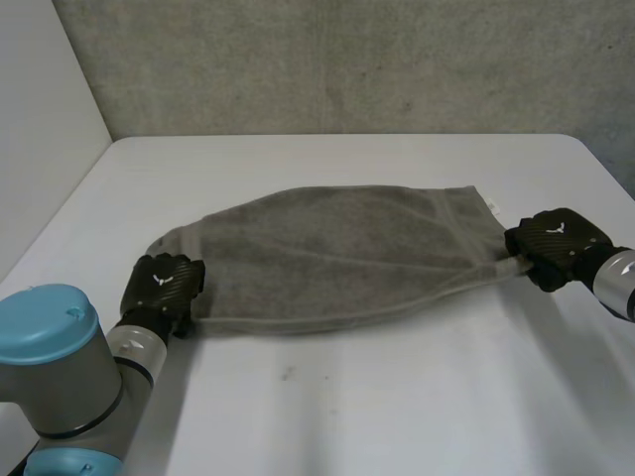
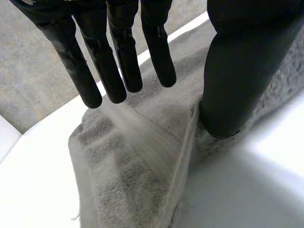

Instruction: Fold the towel.

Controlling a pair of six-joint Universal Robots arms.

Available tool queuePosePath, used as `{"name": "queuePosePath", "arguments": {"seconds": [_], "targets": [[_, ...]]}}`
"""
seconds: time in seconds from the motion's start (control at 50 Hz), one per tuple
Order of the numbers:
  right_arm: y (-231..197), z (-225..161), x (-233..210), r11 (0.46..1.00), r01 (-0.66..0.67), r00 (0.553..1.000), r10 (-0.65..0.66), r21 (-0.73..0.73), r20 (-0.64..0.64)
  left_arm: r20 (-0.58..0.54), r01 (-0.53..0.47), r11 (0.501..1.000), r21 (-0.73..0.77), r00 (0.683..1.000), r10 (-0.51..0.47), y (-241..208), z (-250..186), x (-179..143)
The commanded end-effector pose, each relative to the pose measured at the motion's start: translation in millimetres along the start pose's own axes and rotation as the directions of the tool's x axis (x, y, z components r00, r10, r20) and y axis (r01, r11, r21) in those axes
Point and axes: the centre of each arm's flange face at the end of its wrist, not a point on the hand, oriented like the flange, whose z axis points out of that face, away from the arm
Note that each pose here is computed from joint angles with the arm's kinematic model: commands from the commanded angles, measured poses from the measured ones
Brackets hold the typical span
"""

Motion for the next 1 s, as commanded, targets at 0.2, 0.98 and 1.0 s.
{"name": "queuePosePath", "arguments": {"seconds": [0.2, 0.98, 1.0], "targets": [[10, -5, 21, 0.999, -0.026, 0.998, 0.025, -0.019, -0.055, 0.016, 0.004, 0.998, -0.058, 1.000, -0.003, 14, -8, -7], [-188, -149, 78, 0.955, 0.133, 0.962, -0.061, 0.265, -0.265, 0.188, -0.115, 0.924, 0.365, 0.981, 0.048, -223, -132, -87], [-188, -149, 78, 0.955, 0.133, 0.962, -0.061, 0.265, -0.265, 0.188, -0.115, 0.924, 0.365, 0.981, 0.048, -223, -132, -87]]}}
